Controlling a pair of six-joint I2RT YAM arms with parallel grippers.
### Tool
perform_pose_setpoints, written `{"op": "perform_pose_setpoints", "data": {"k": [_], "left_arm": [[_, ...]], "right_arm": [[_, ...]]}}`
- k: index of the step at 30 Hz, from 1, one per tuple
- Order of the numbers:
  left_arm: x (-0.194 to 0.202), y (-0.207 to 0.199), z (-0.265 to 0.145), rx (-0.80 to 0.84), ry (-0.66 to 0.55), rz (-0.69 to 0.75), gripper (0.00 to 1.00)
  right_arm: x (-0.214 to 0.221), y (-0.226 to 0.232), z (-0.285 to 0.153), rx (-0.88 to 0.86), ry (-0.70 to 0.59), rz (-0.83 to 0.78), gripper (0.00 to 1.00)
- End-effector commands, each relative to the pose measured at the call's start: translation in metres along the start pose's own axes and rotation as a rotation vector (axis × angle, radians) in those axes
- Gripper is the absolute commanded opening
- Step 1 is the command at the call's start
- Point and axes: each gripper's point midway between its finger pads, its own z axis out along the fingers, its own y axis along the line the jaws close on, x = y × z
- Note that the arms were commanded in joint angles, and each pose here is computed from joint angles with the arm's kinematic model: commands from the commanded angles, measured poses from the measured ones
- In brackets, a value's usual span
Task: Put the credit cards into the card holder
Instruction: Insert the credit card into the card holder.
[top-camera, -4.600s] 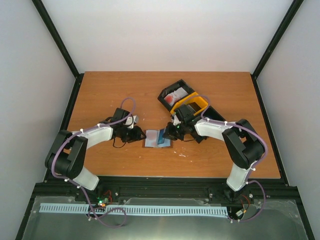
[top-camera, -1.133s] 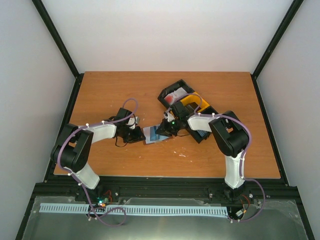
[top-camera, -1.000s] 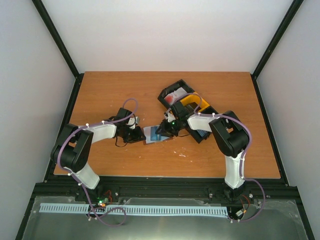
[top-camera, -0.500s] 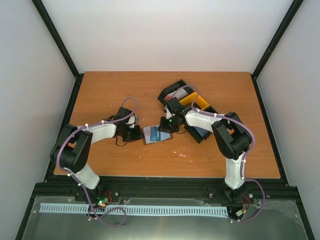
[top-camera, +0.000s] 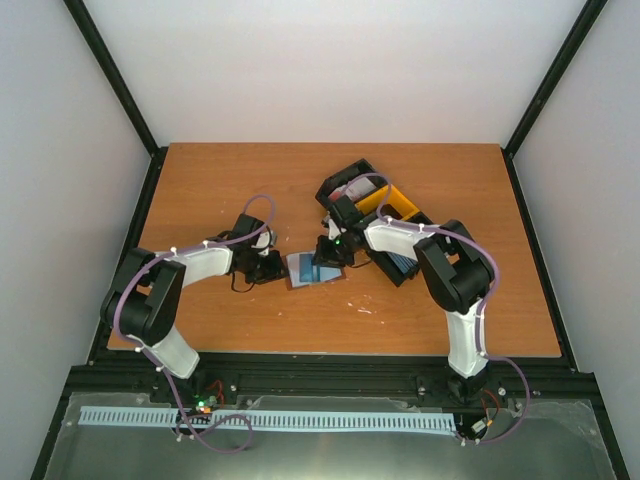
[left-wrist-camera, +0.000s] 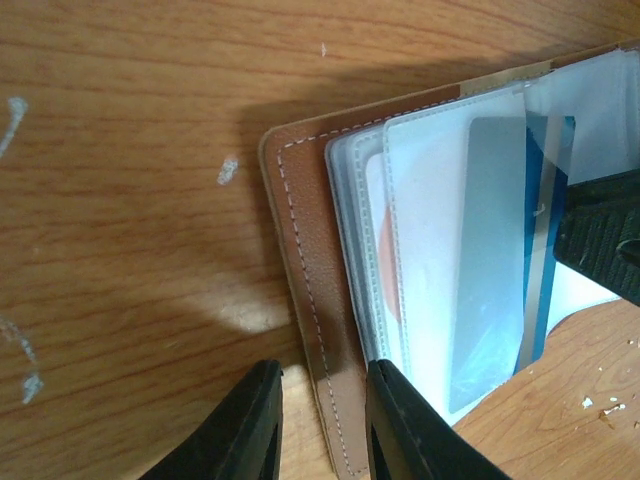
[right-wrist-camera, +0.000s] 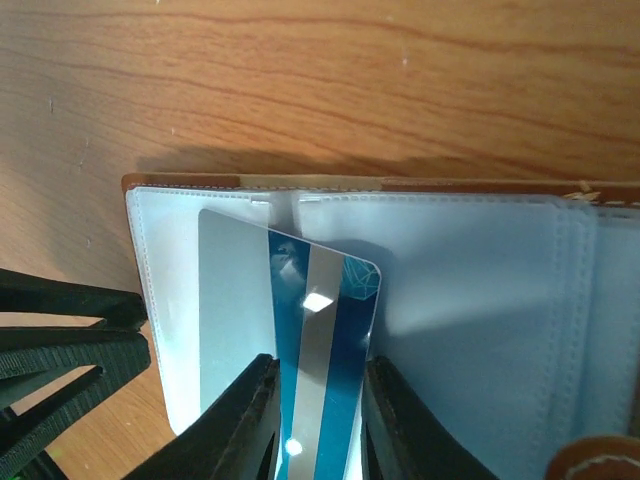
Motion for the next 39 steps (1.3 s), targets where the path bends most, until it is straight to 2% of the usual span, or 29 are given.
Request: {"op": "perform_pose_setpoints", "data": {"k": [1,15,26,33,36,39], "left_arm": [[-0.003,-0.003,0.002,-0.001,0.011,0.005,0.25],[-0.001,-0.003,0.006,0.009,0.026,0.012,0.25],[-0.004,-0.004,0.001,-0.001,0.006,0.014,0.25],[-0.019,-0.026,-0.030,0.061,-0.126,0.093,0.28],[-0.031,-0.033,-0.051,0.055,-0.219,0.123,0.32],[-0.045,-0.035,-0.085,0.005,-0.361,0.146,0.41]], "right_arm": [[0.003,0.016,0.010,-0.064,0.024,-0.022,0.23],[0.000,0.039,0.020,-0.184,0.045,-0.069,0.23],[-0.005,0.040,0.019,-0.128,0.046,-0.113,0.22],[-0.032,0.057,-0.044,-0.035,-0.145,-0.170,0.27],[-0.034,0.040,-0.063,0.065,-0.226,-0.138,0.30],[-0.028,0.020,-0.079,0.157,-0.281,-0.105,0.33]]}}
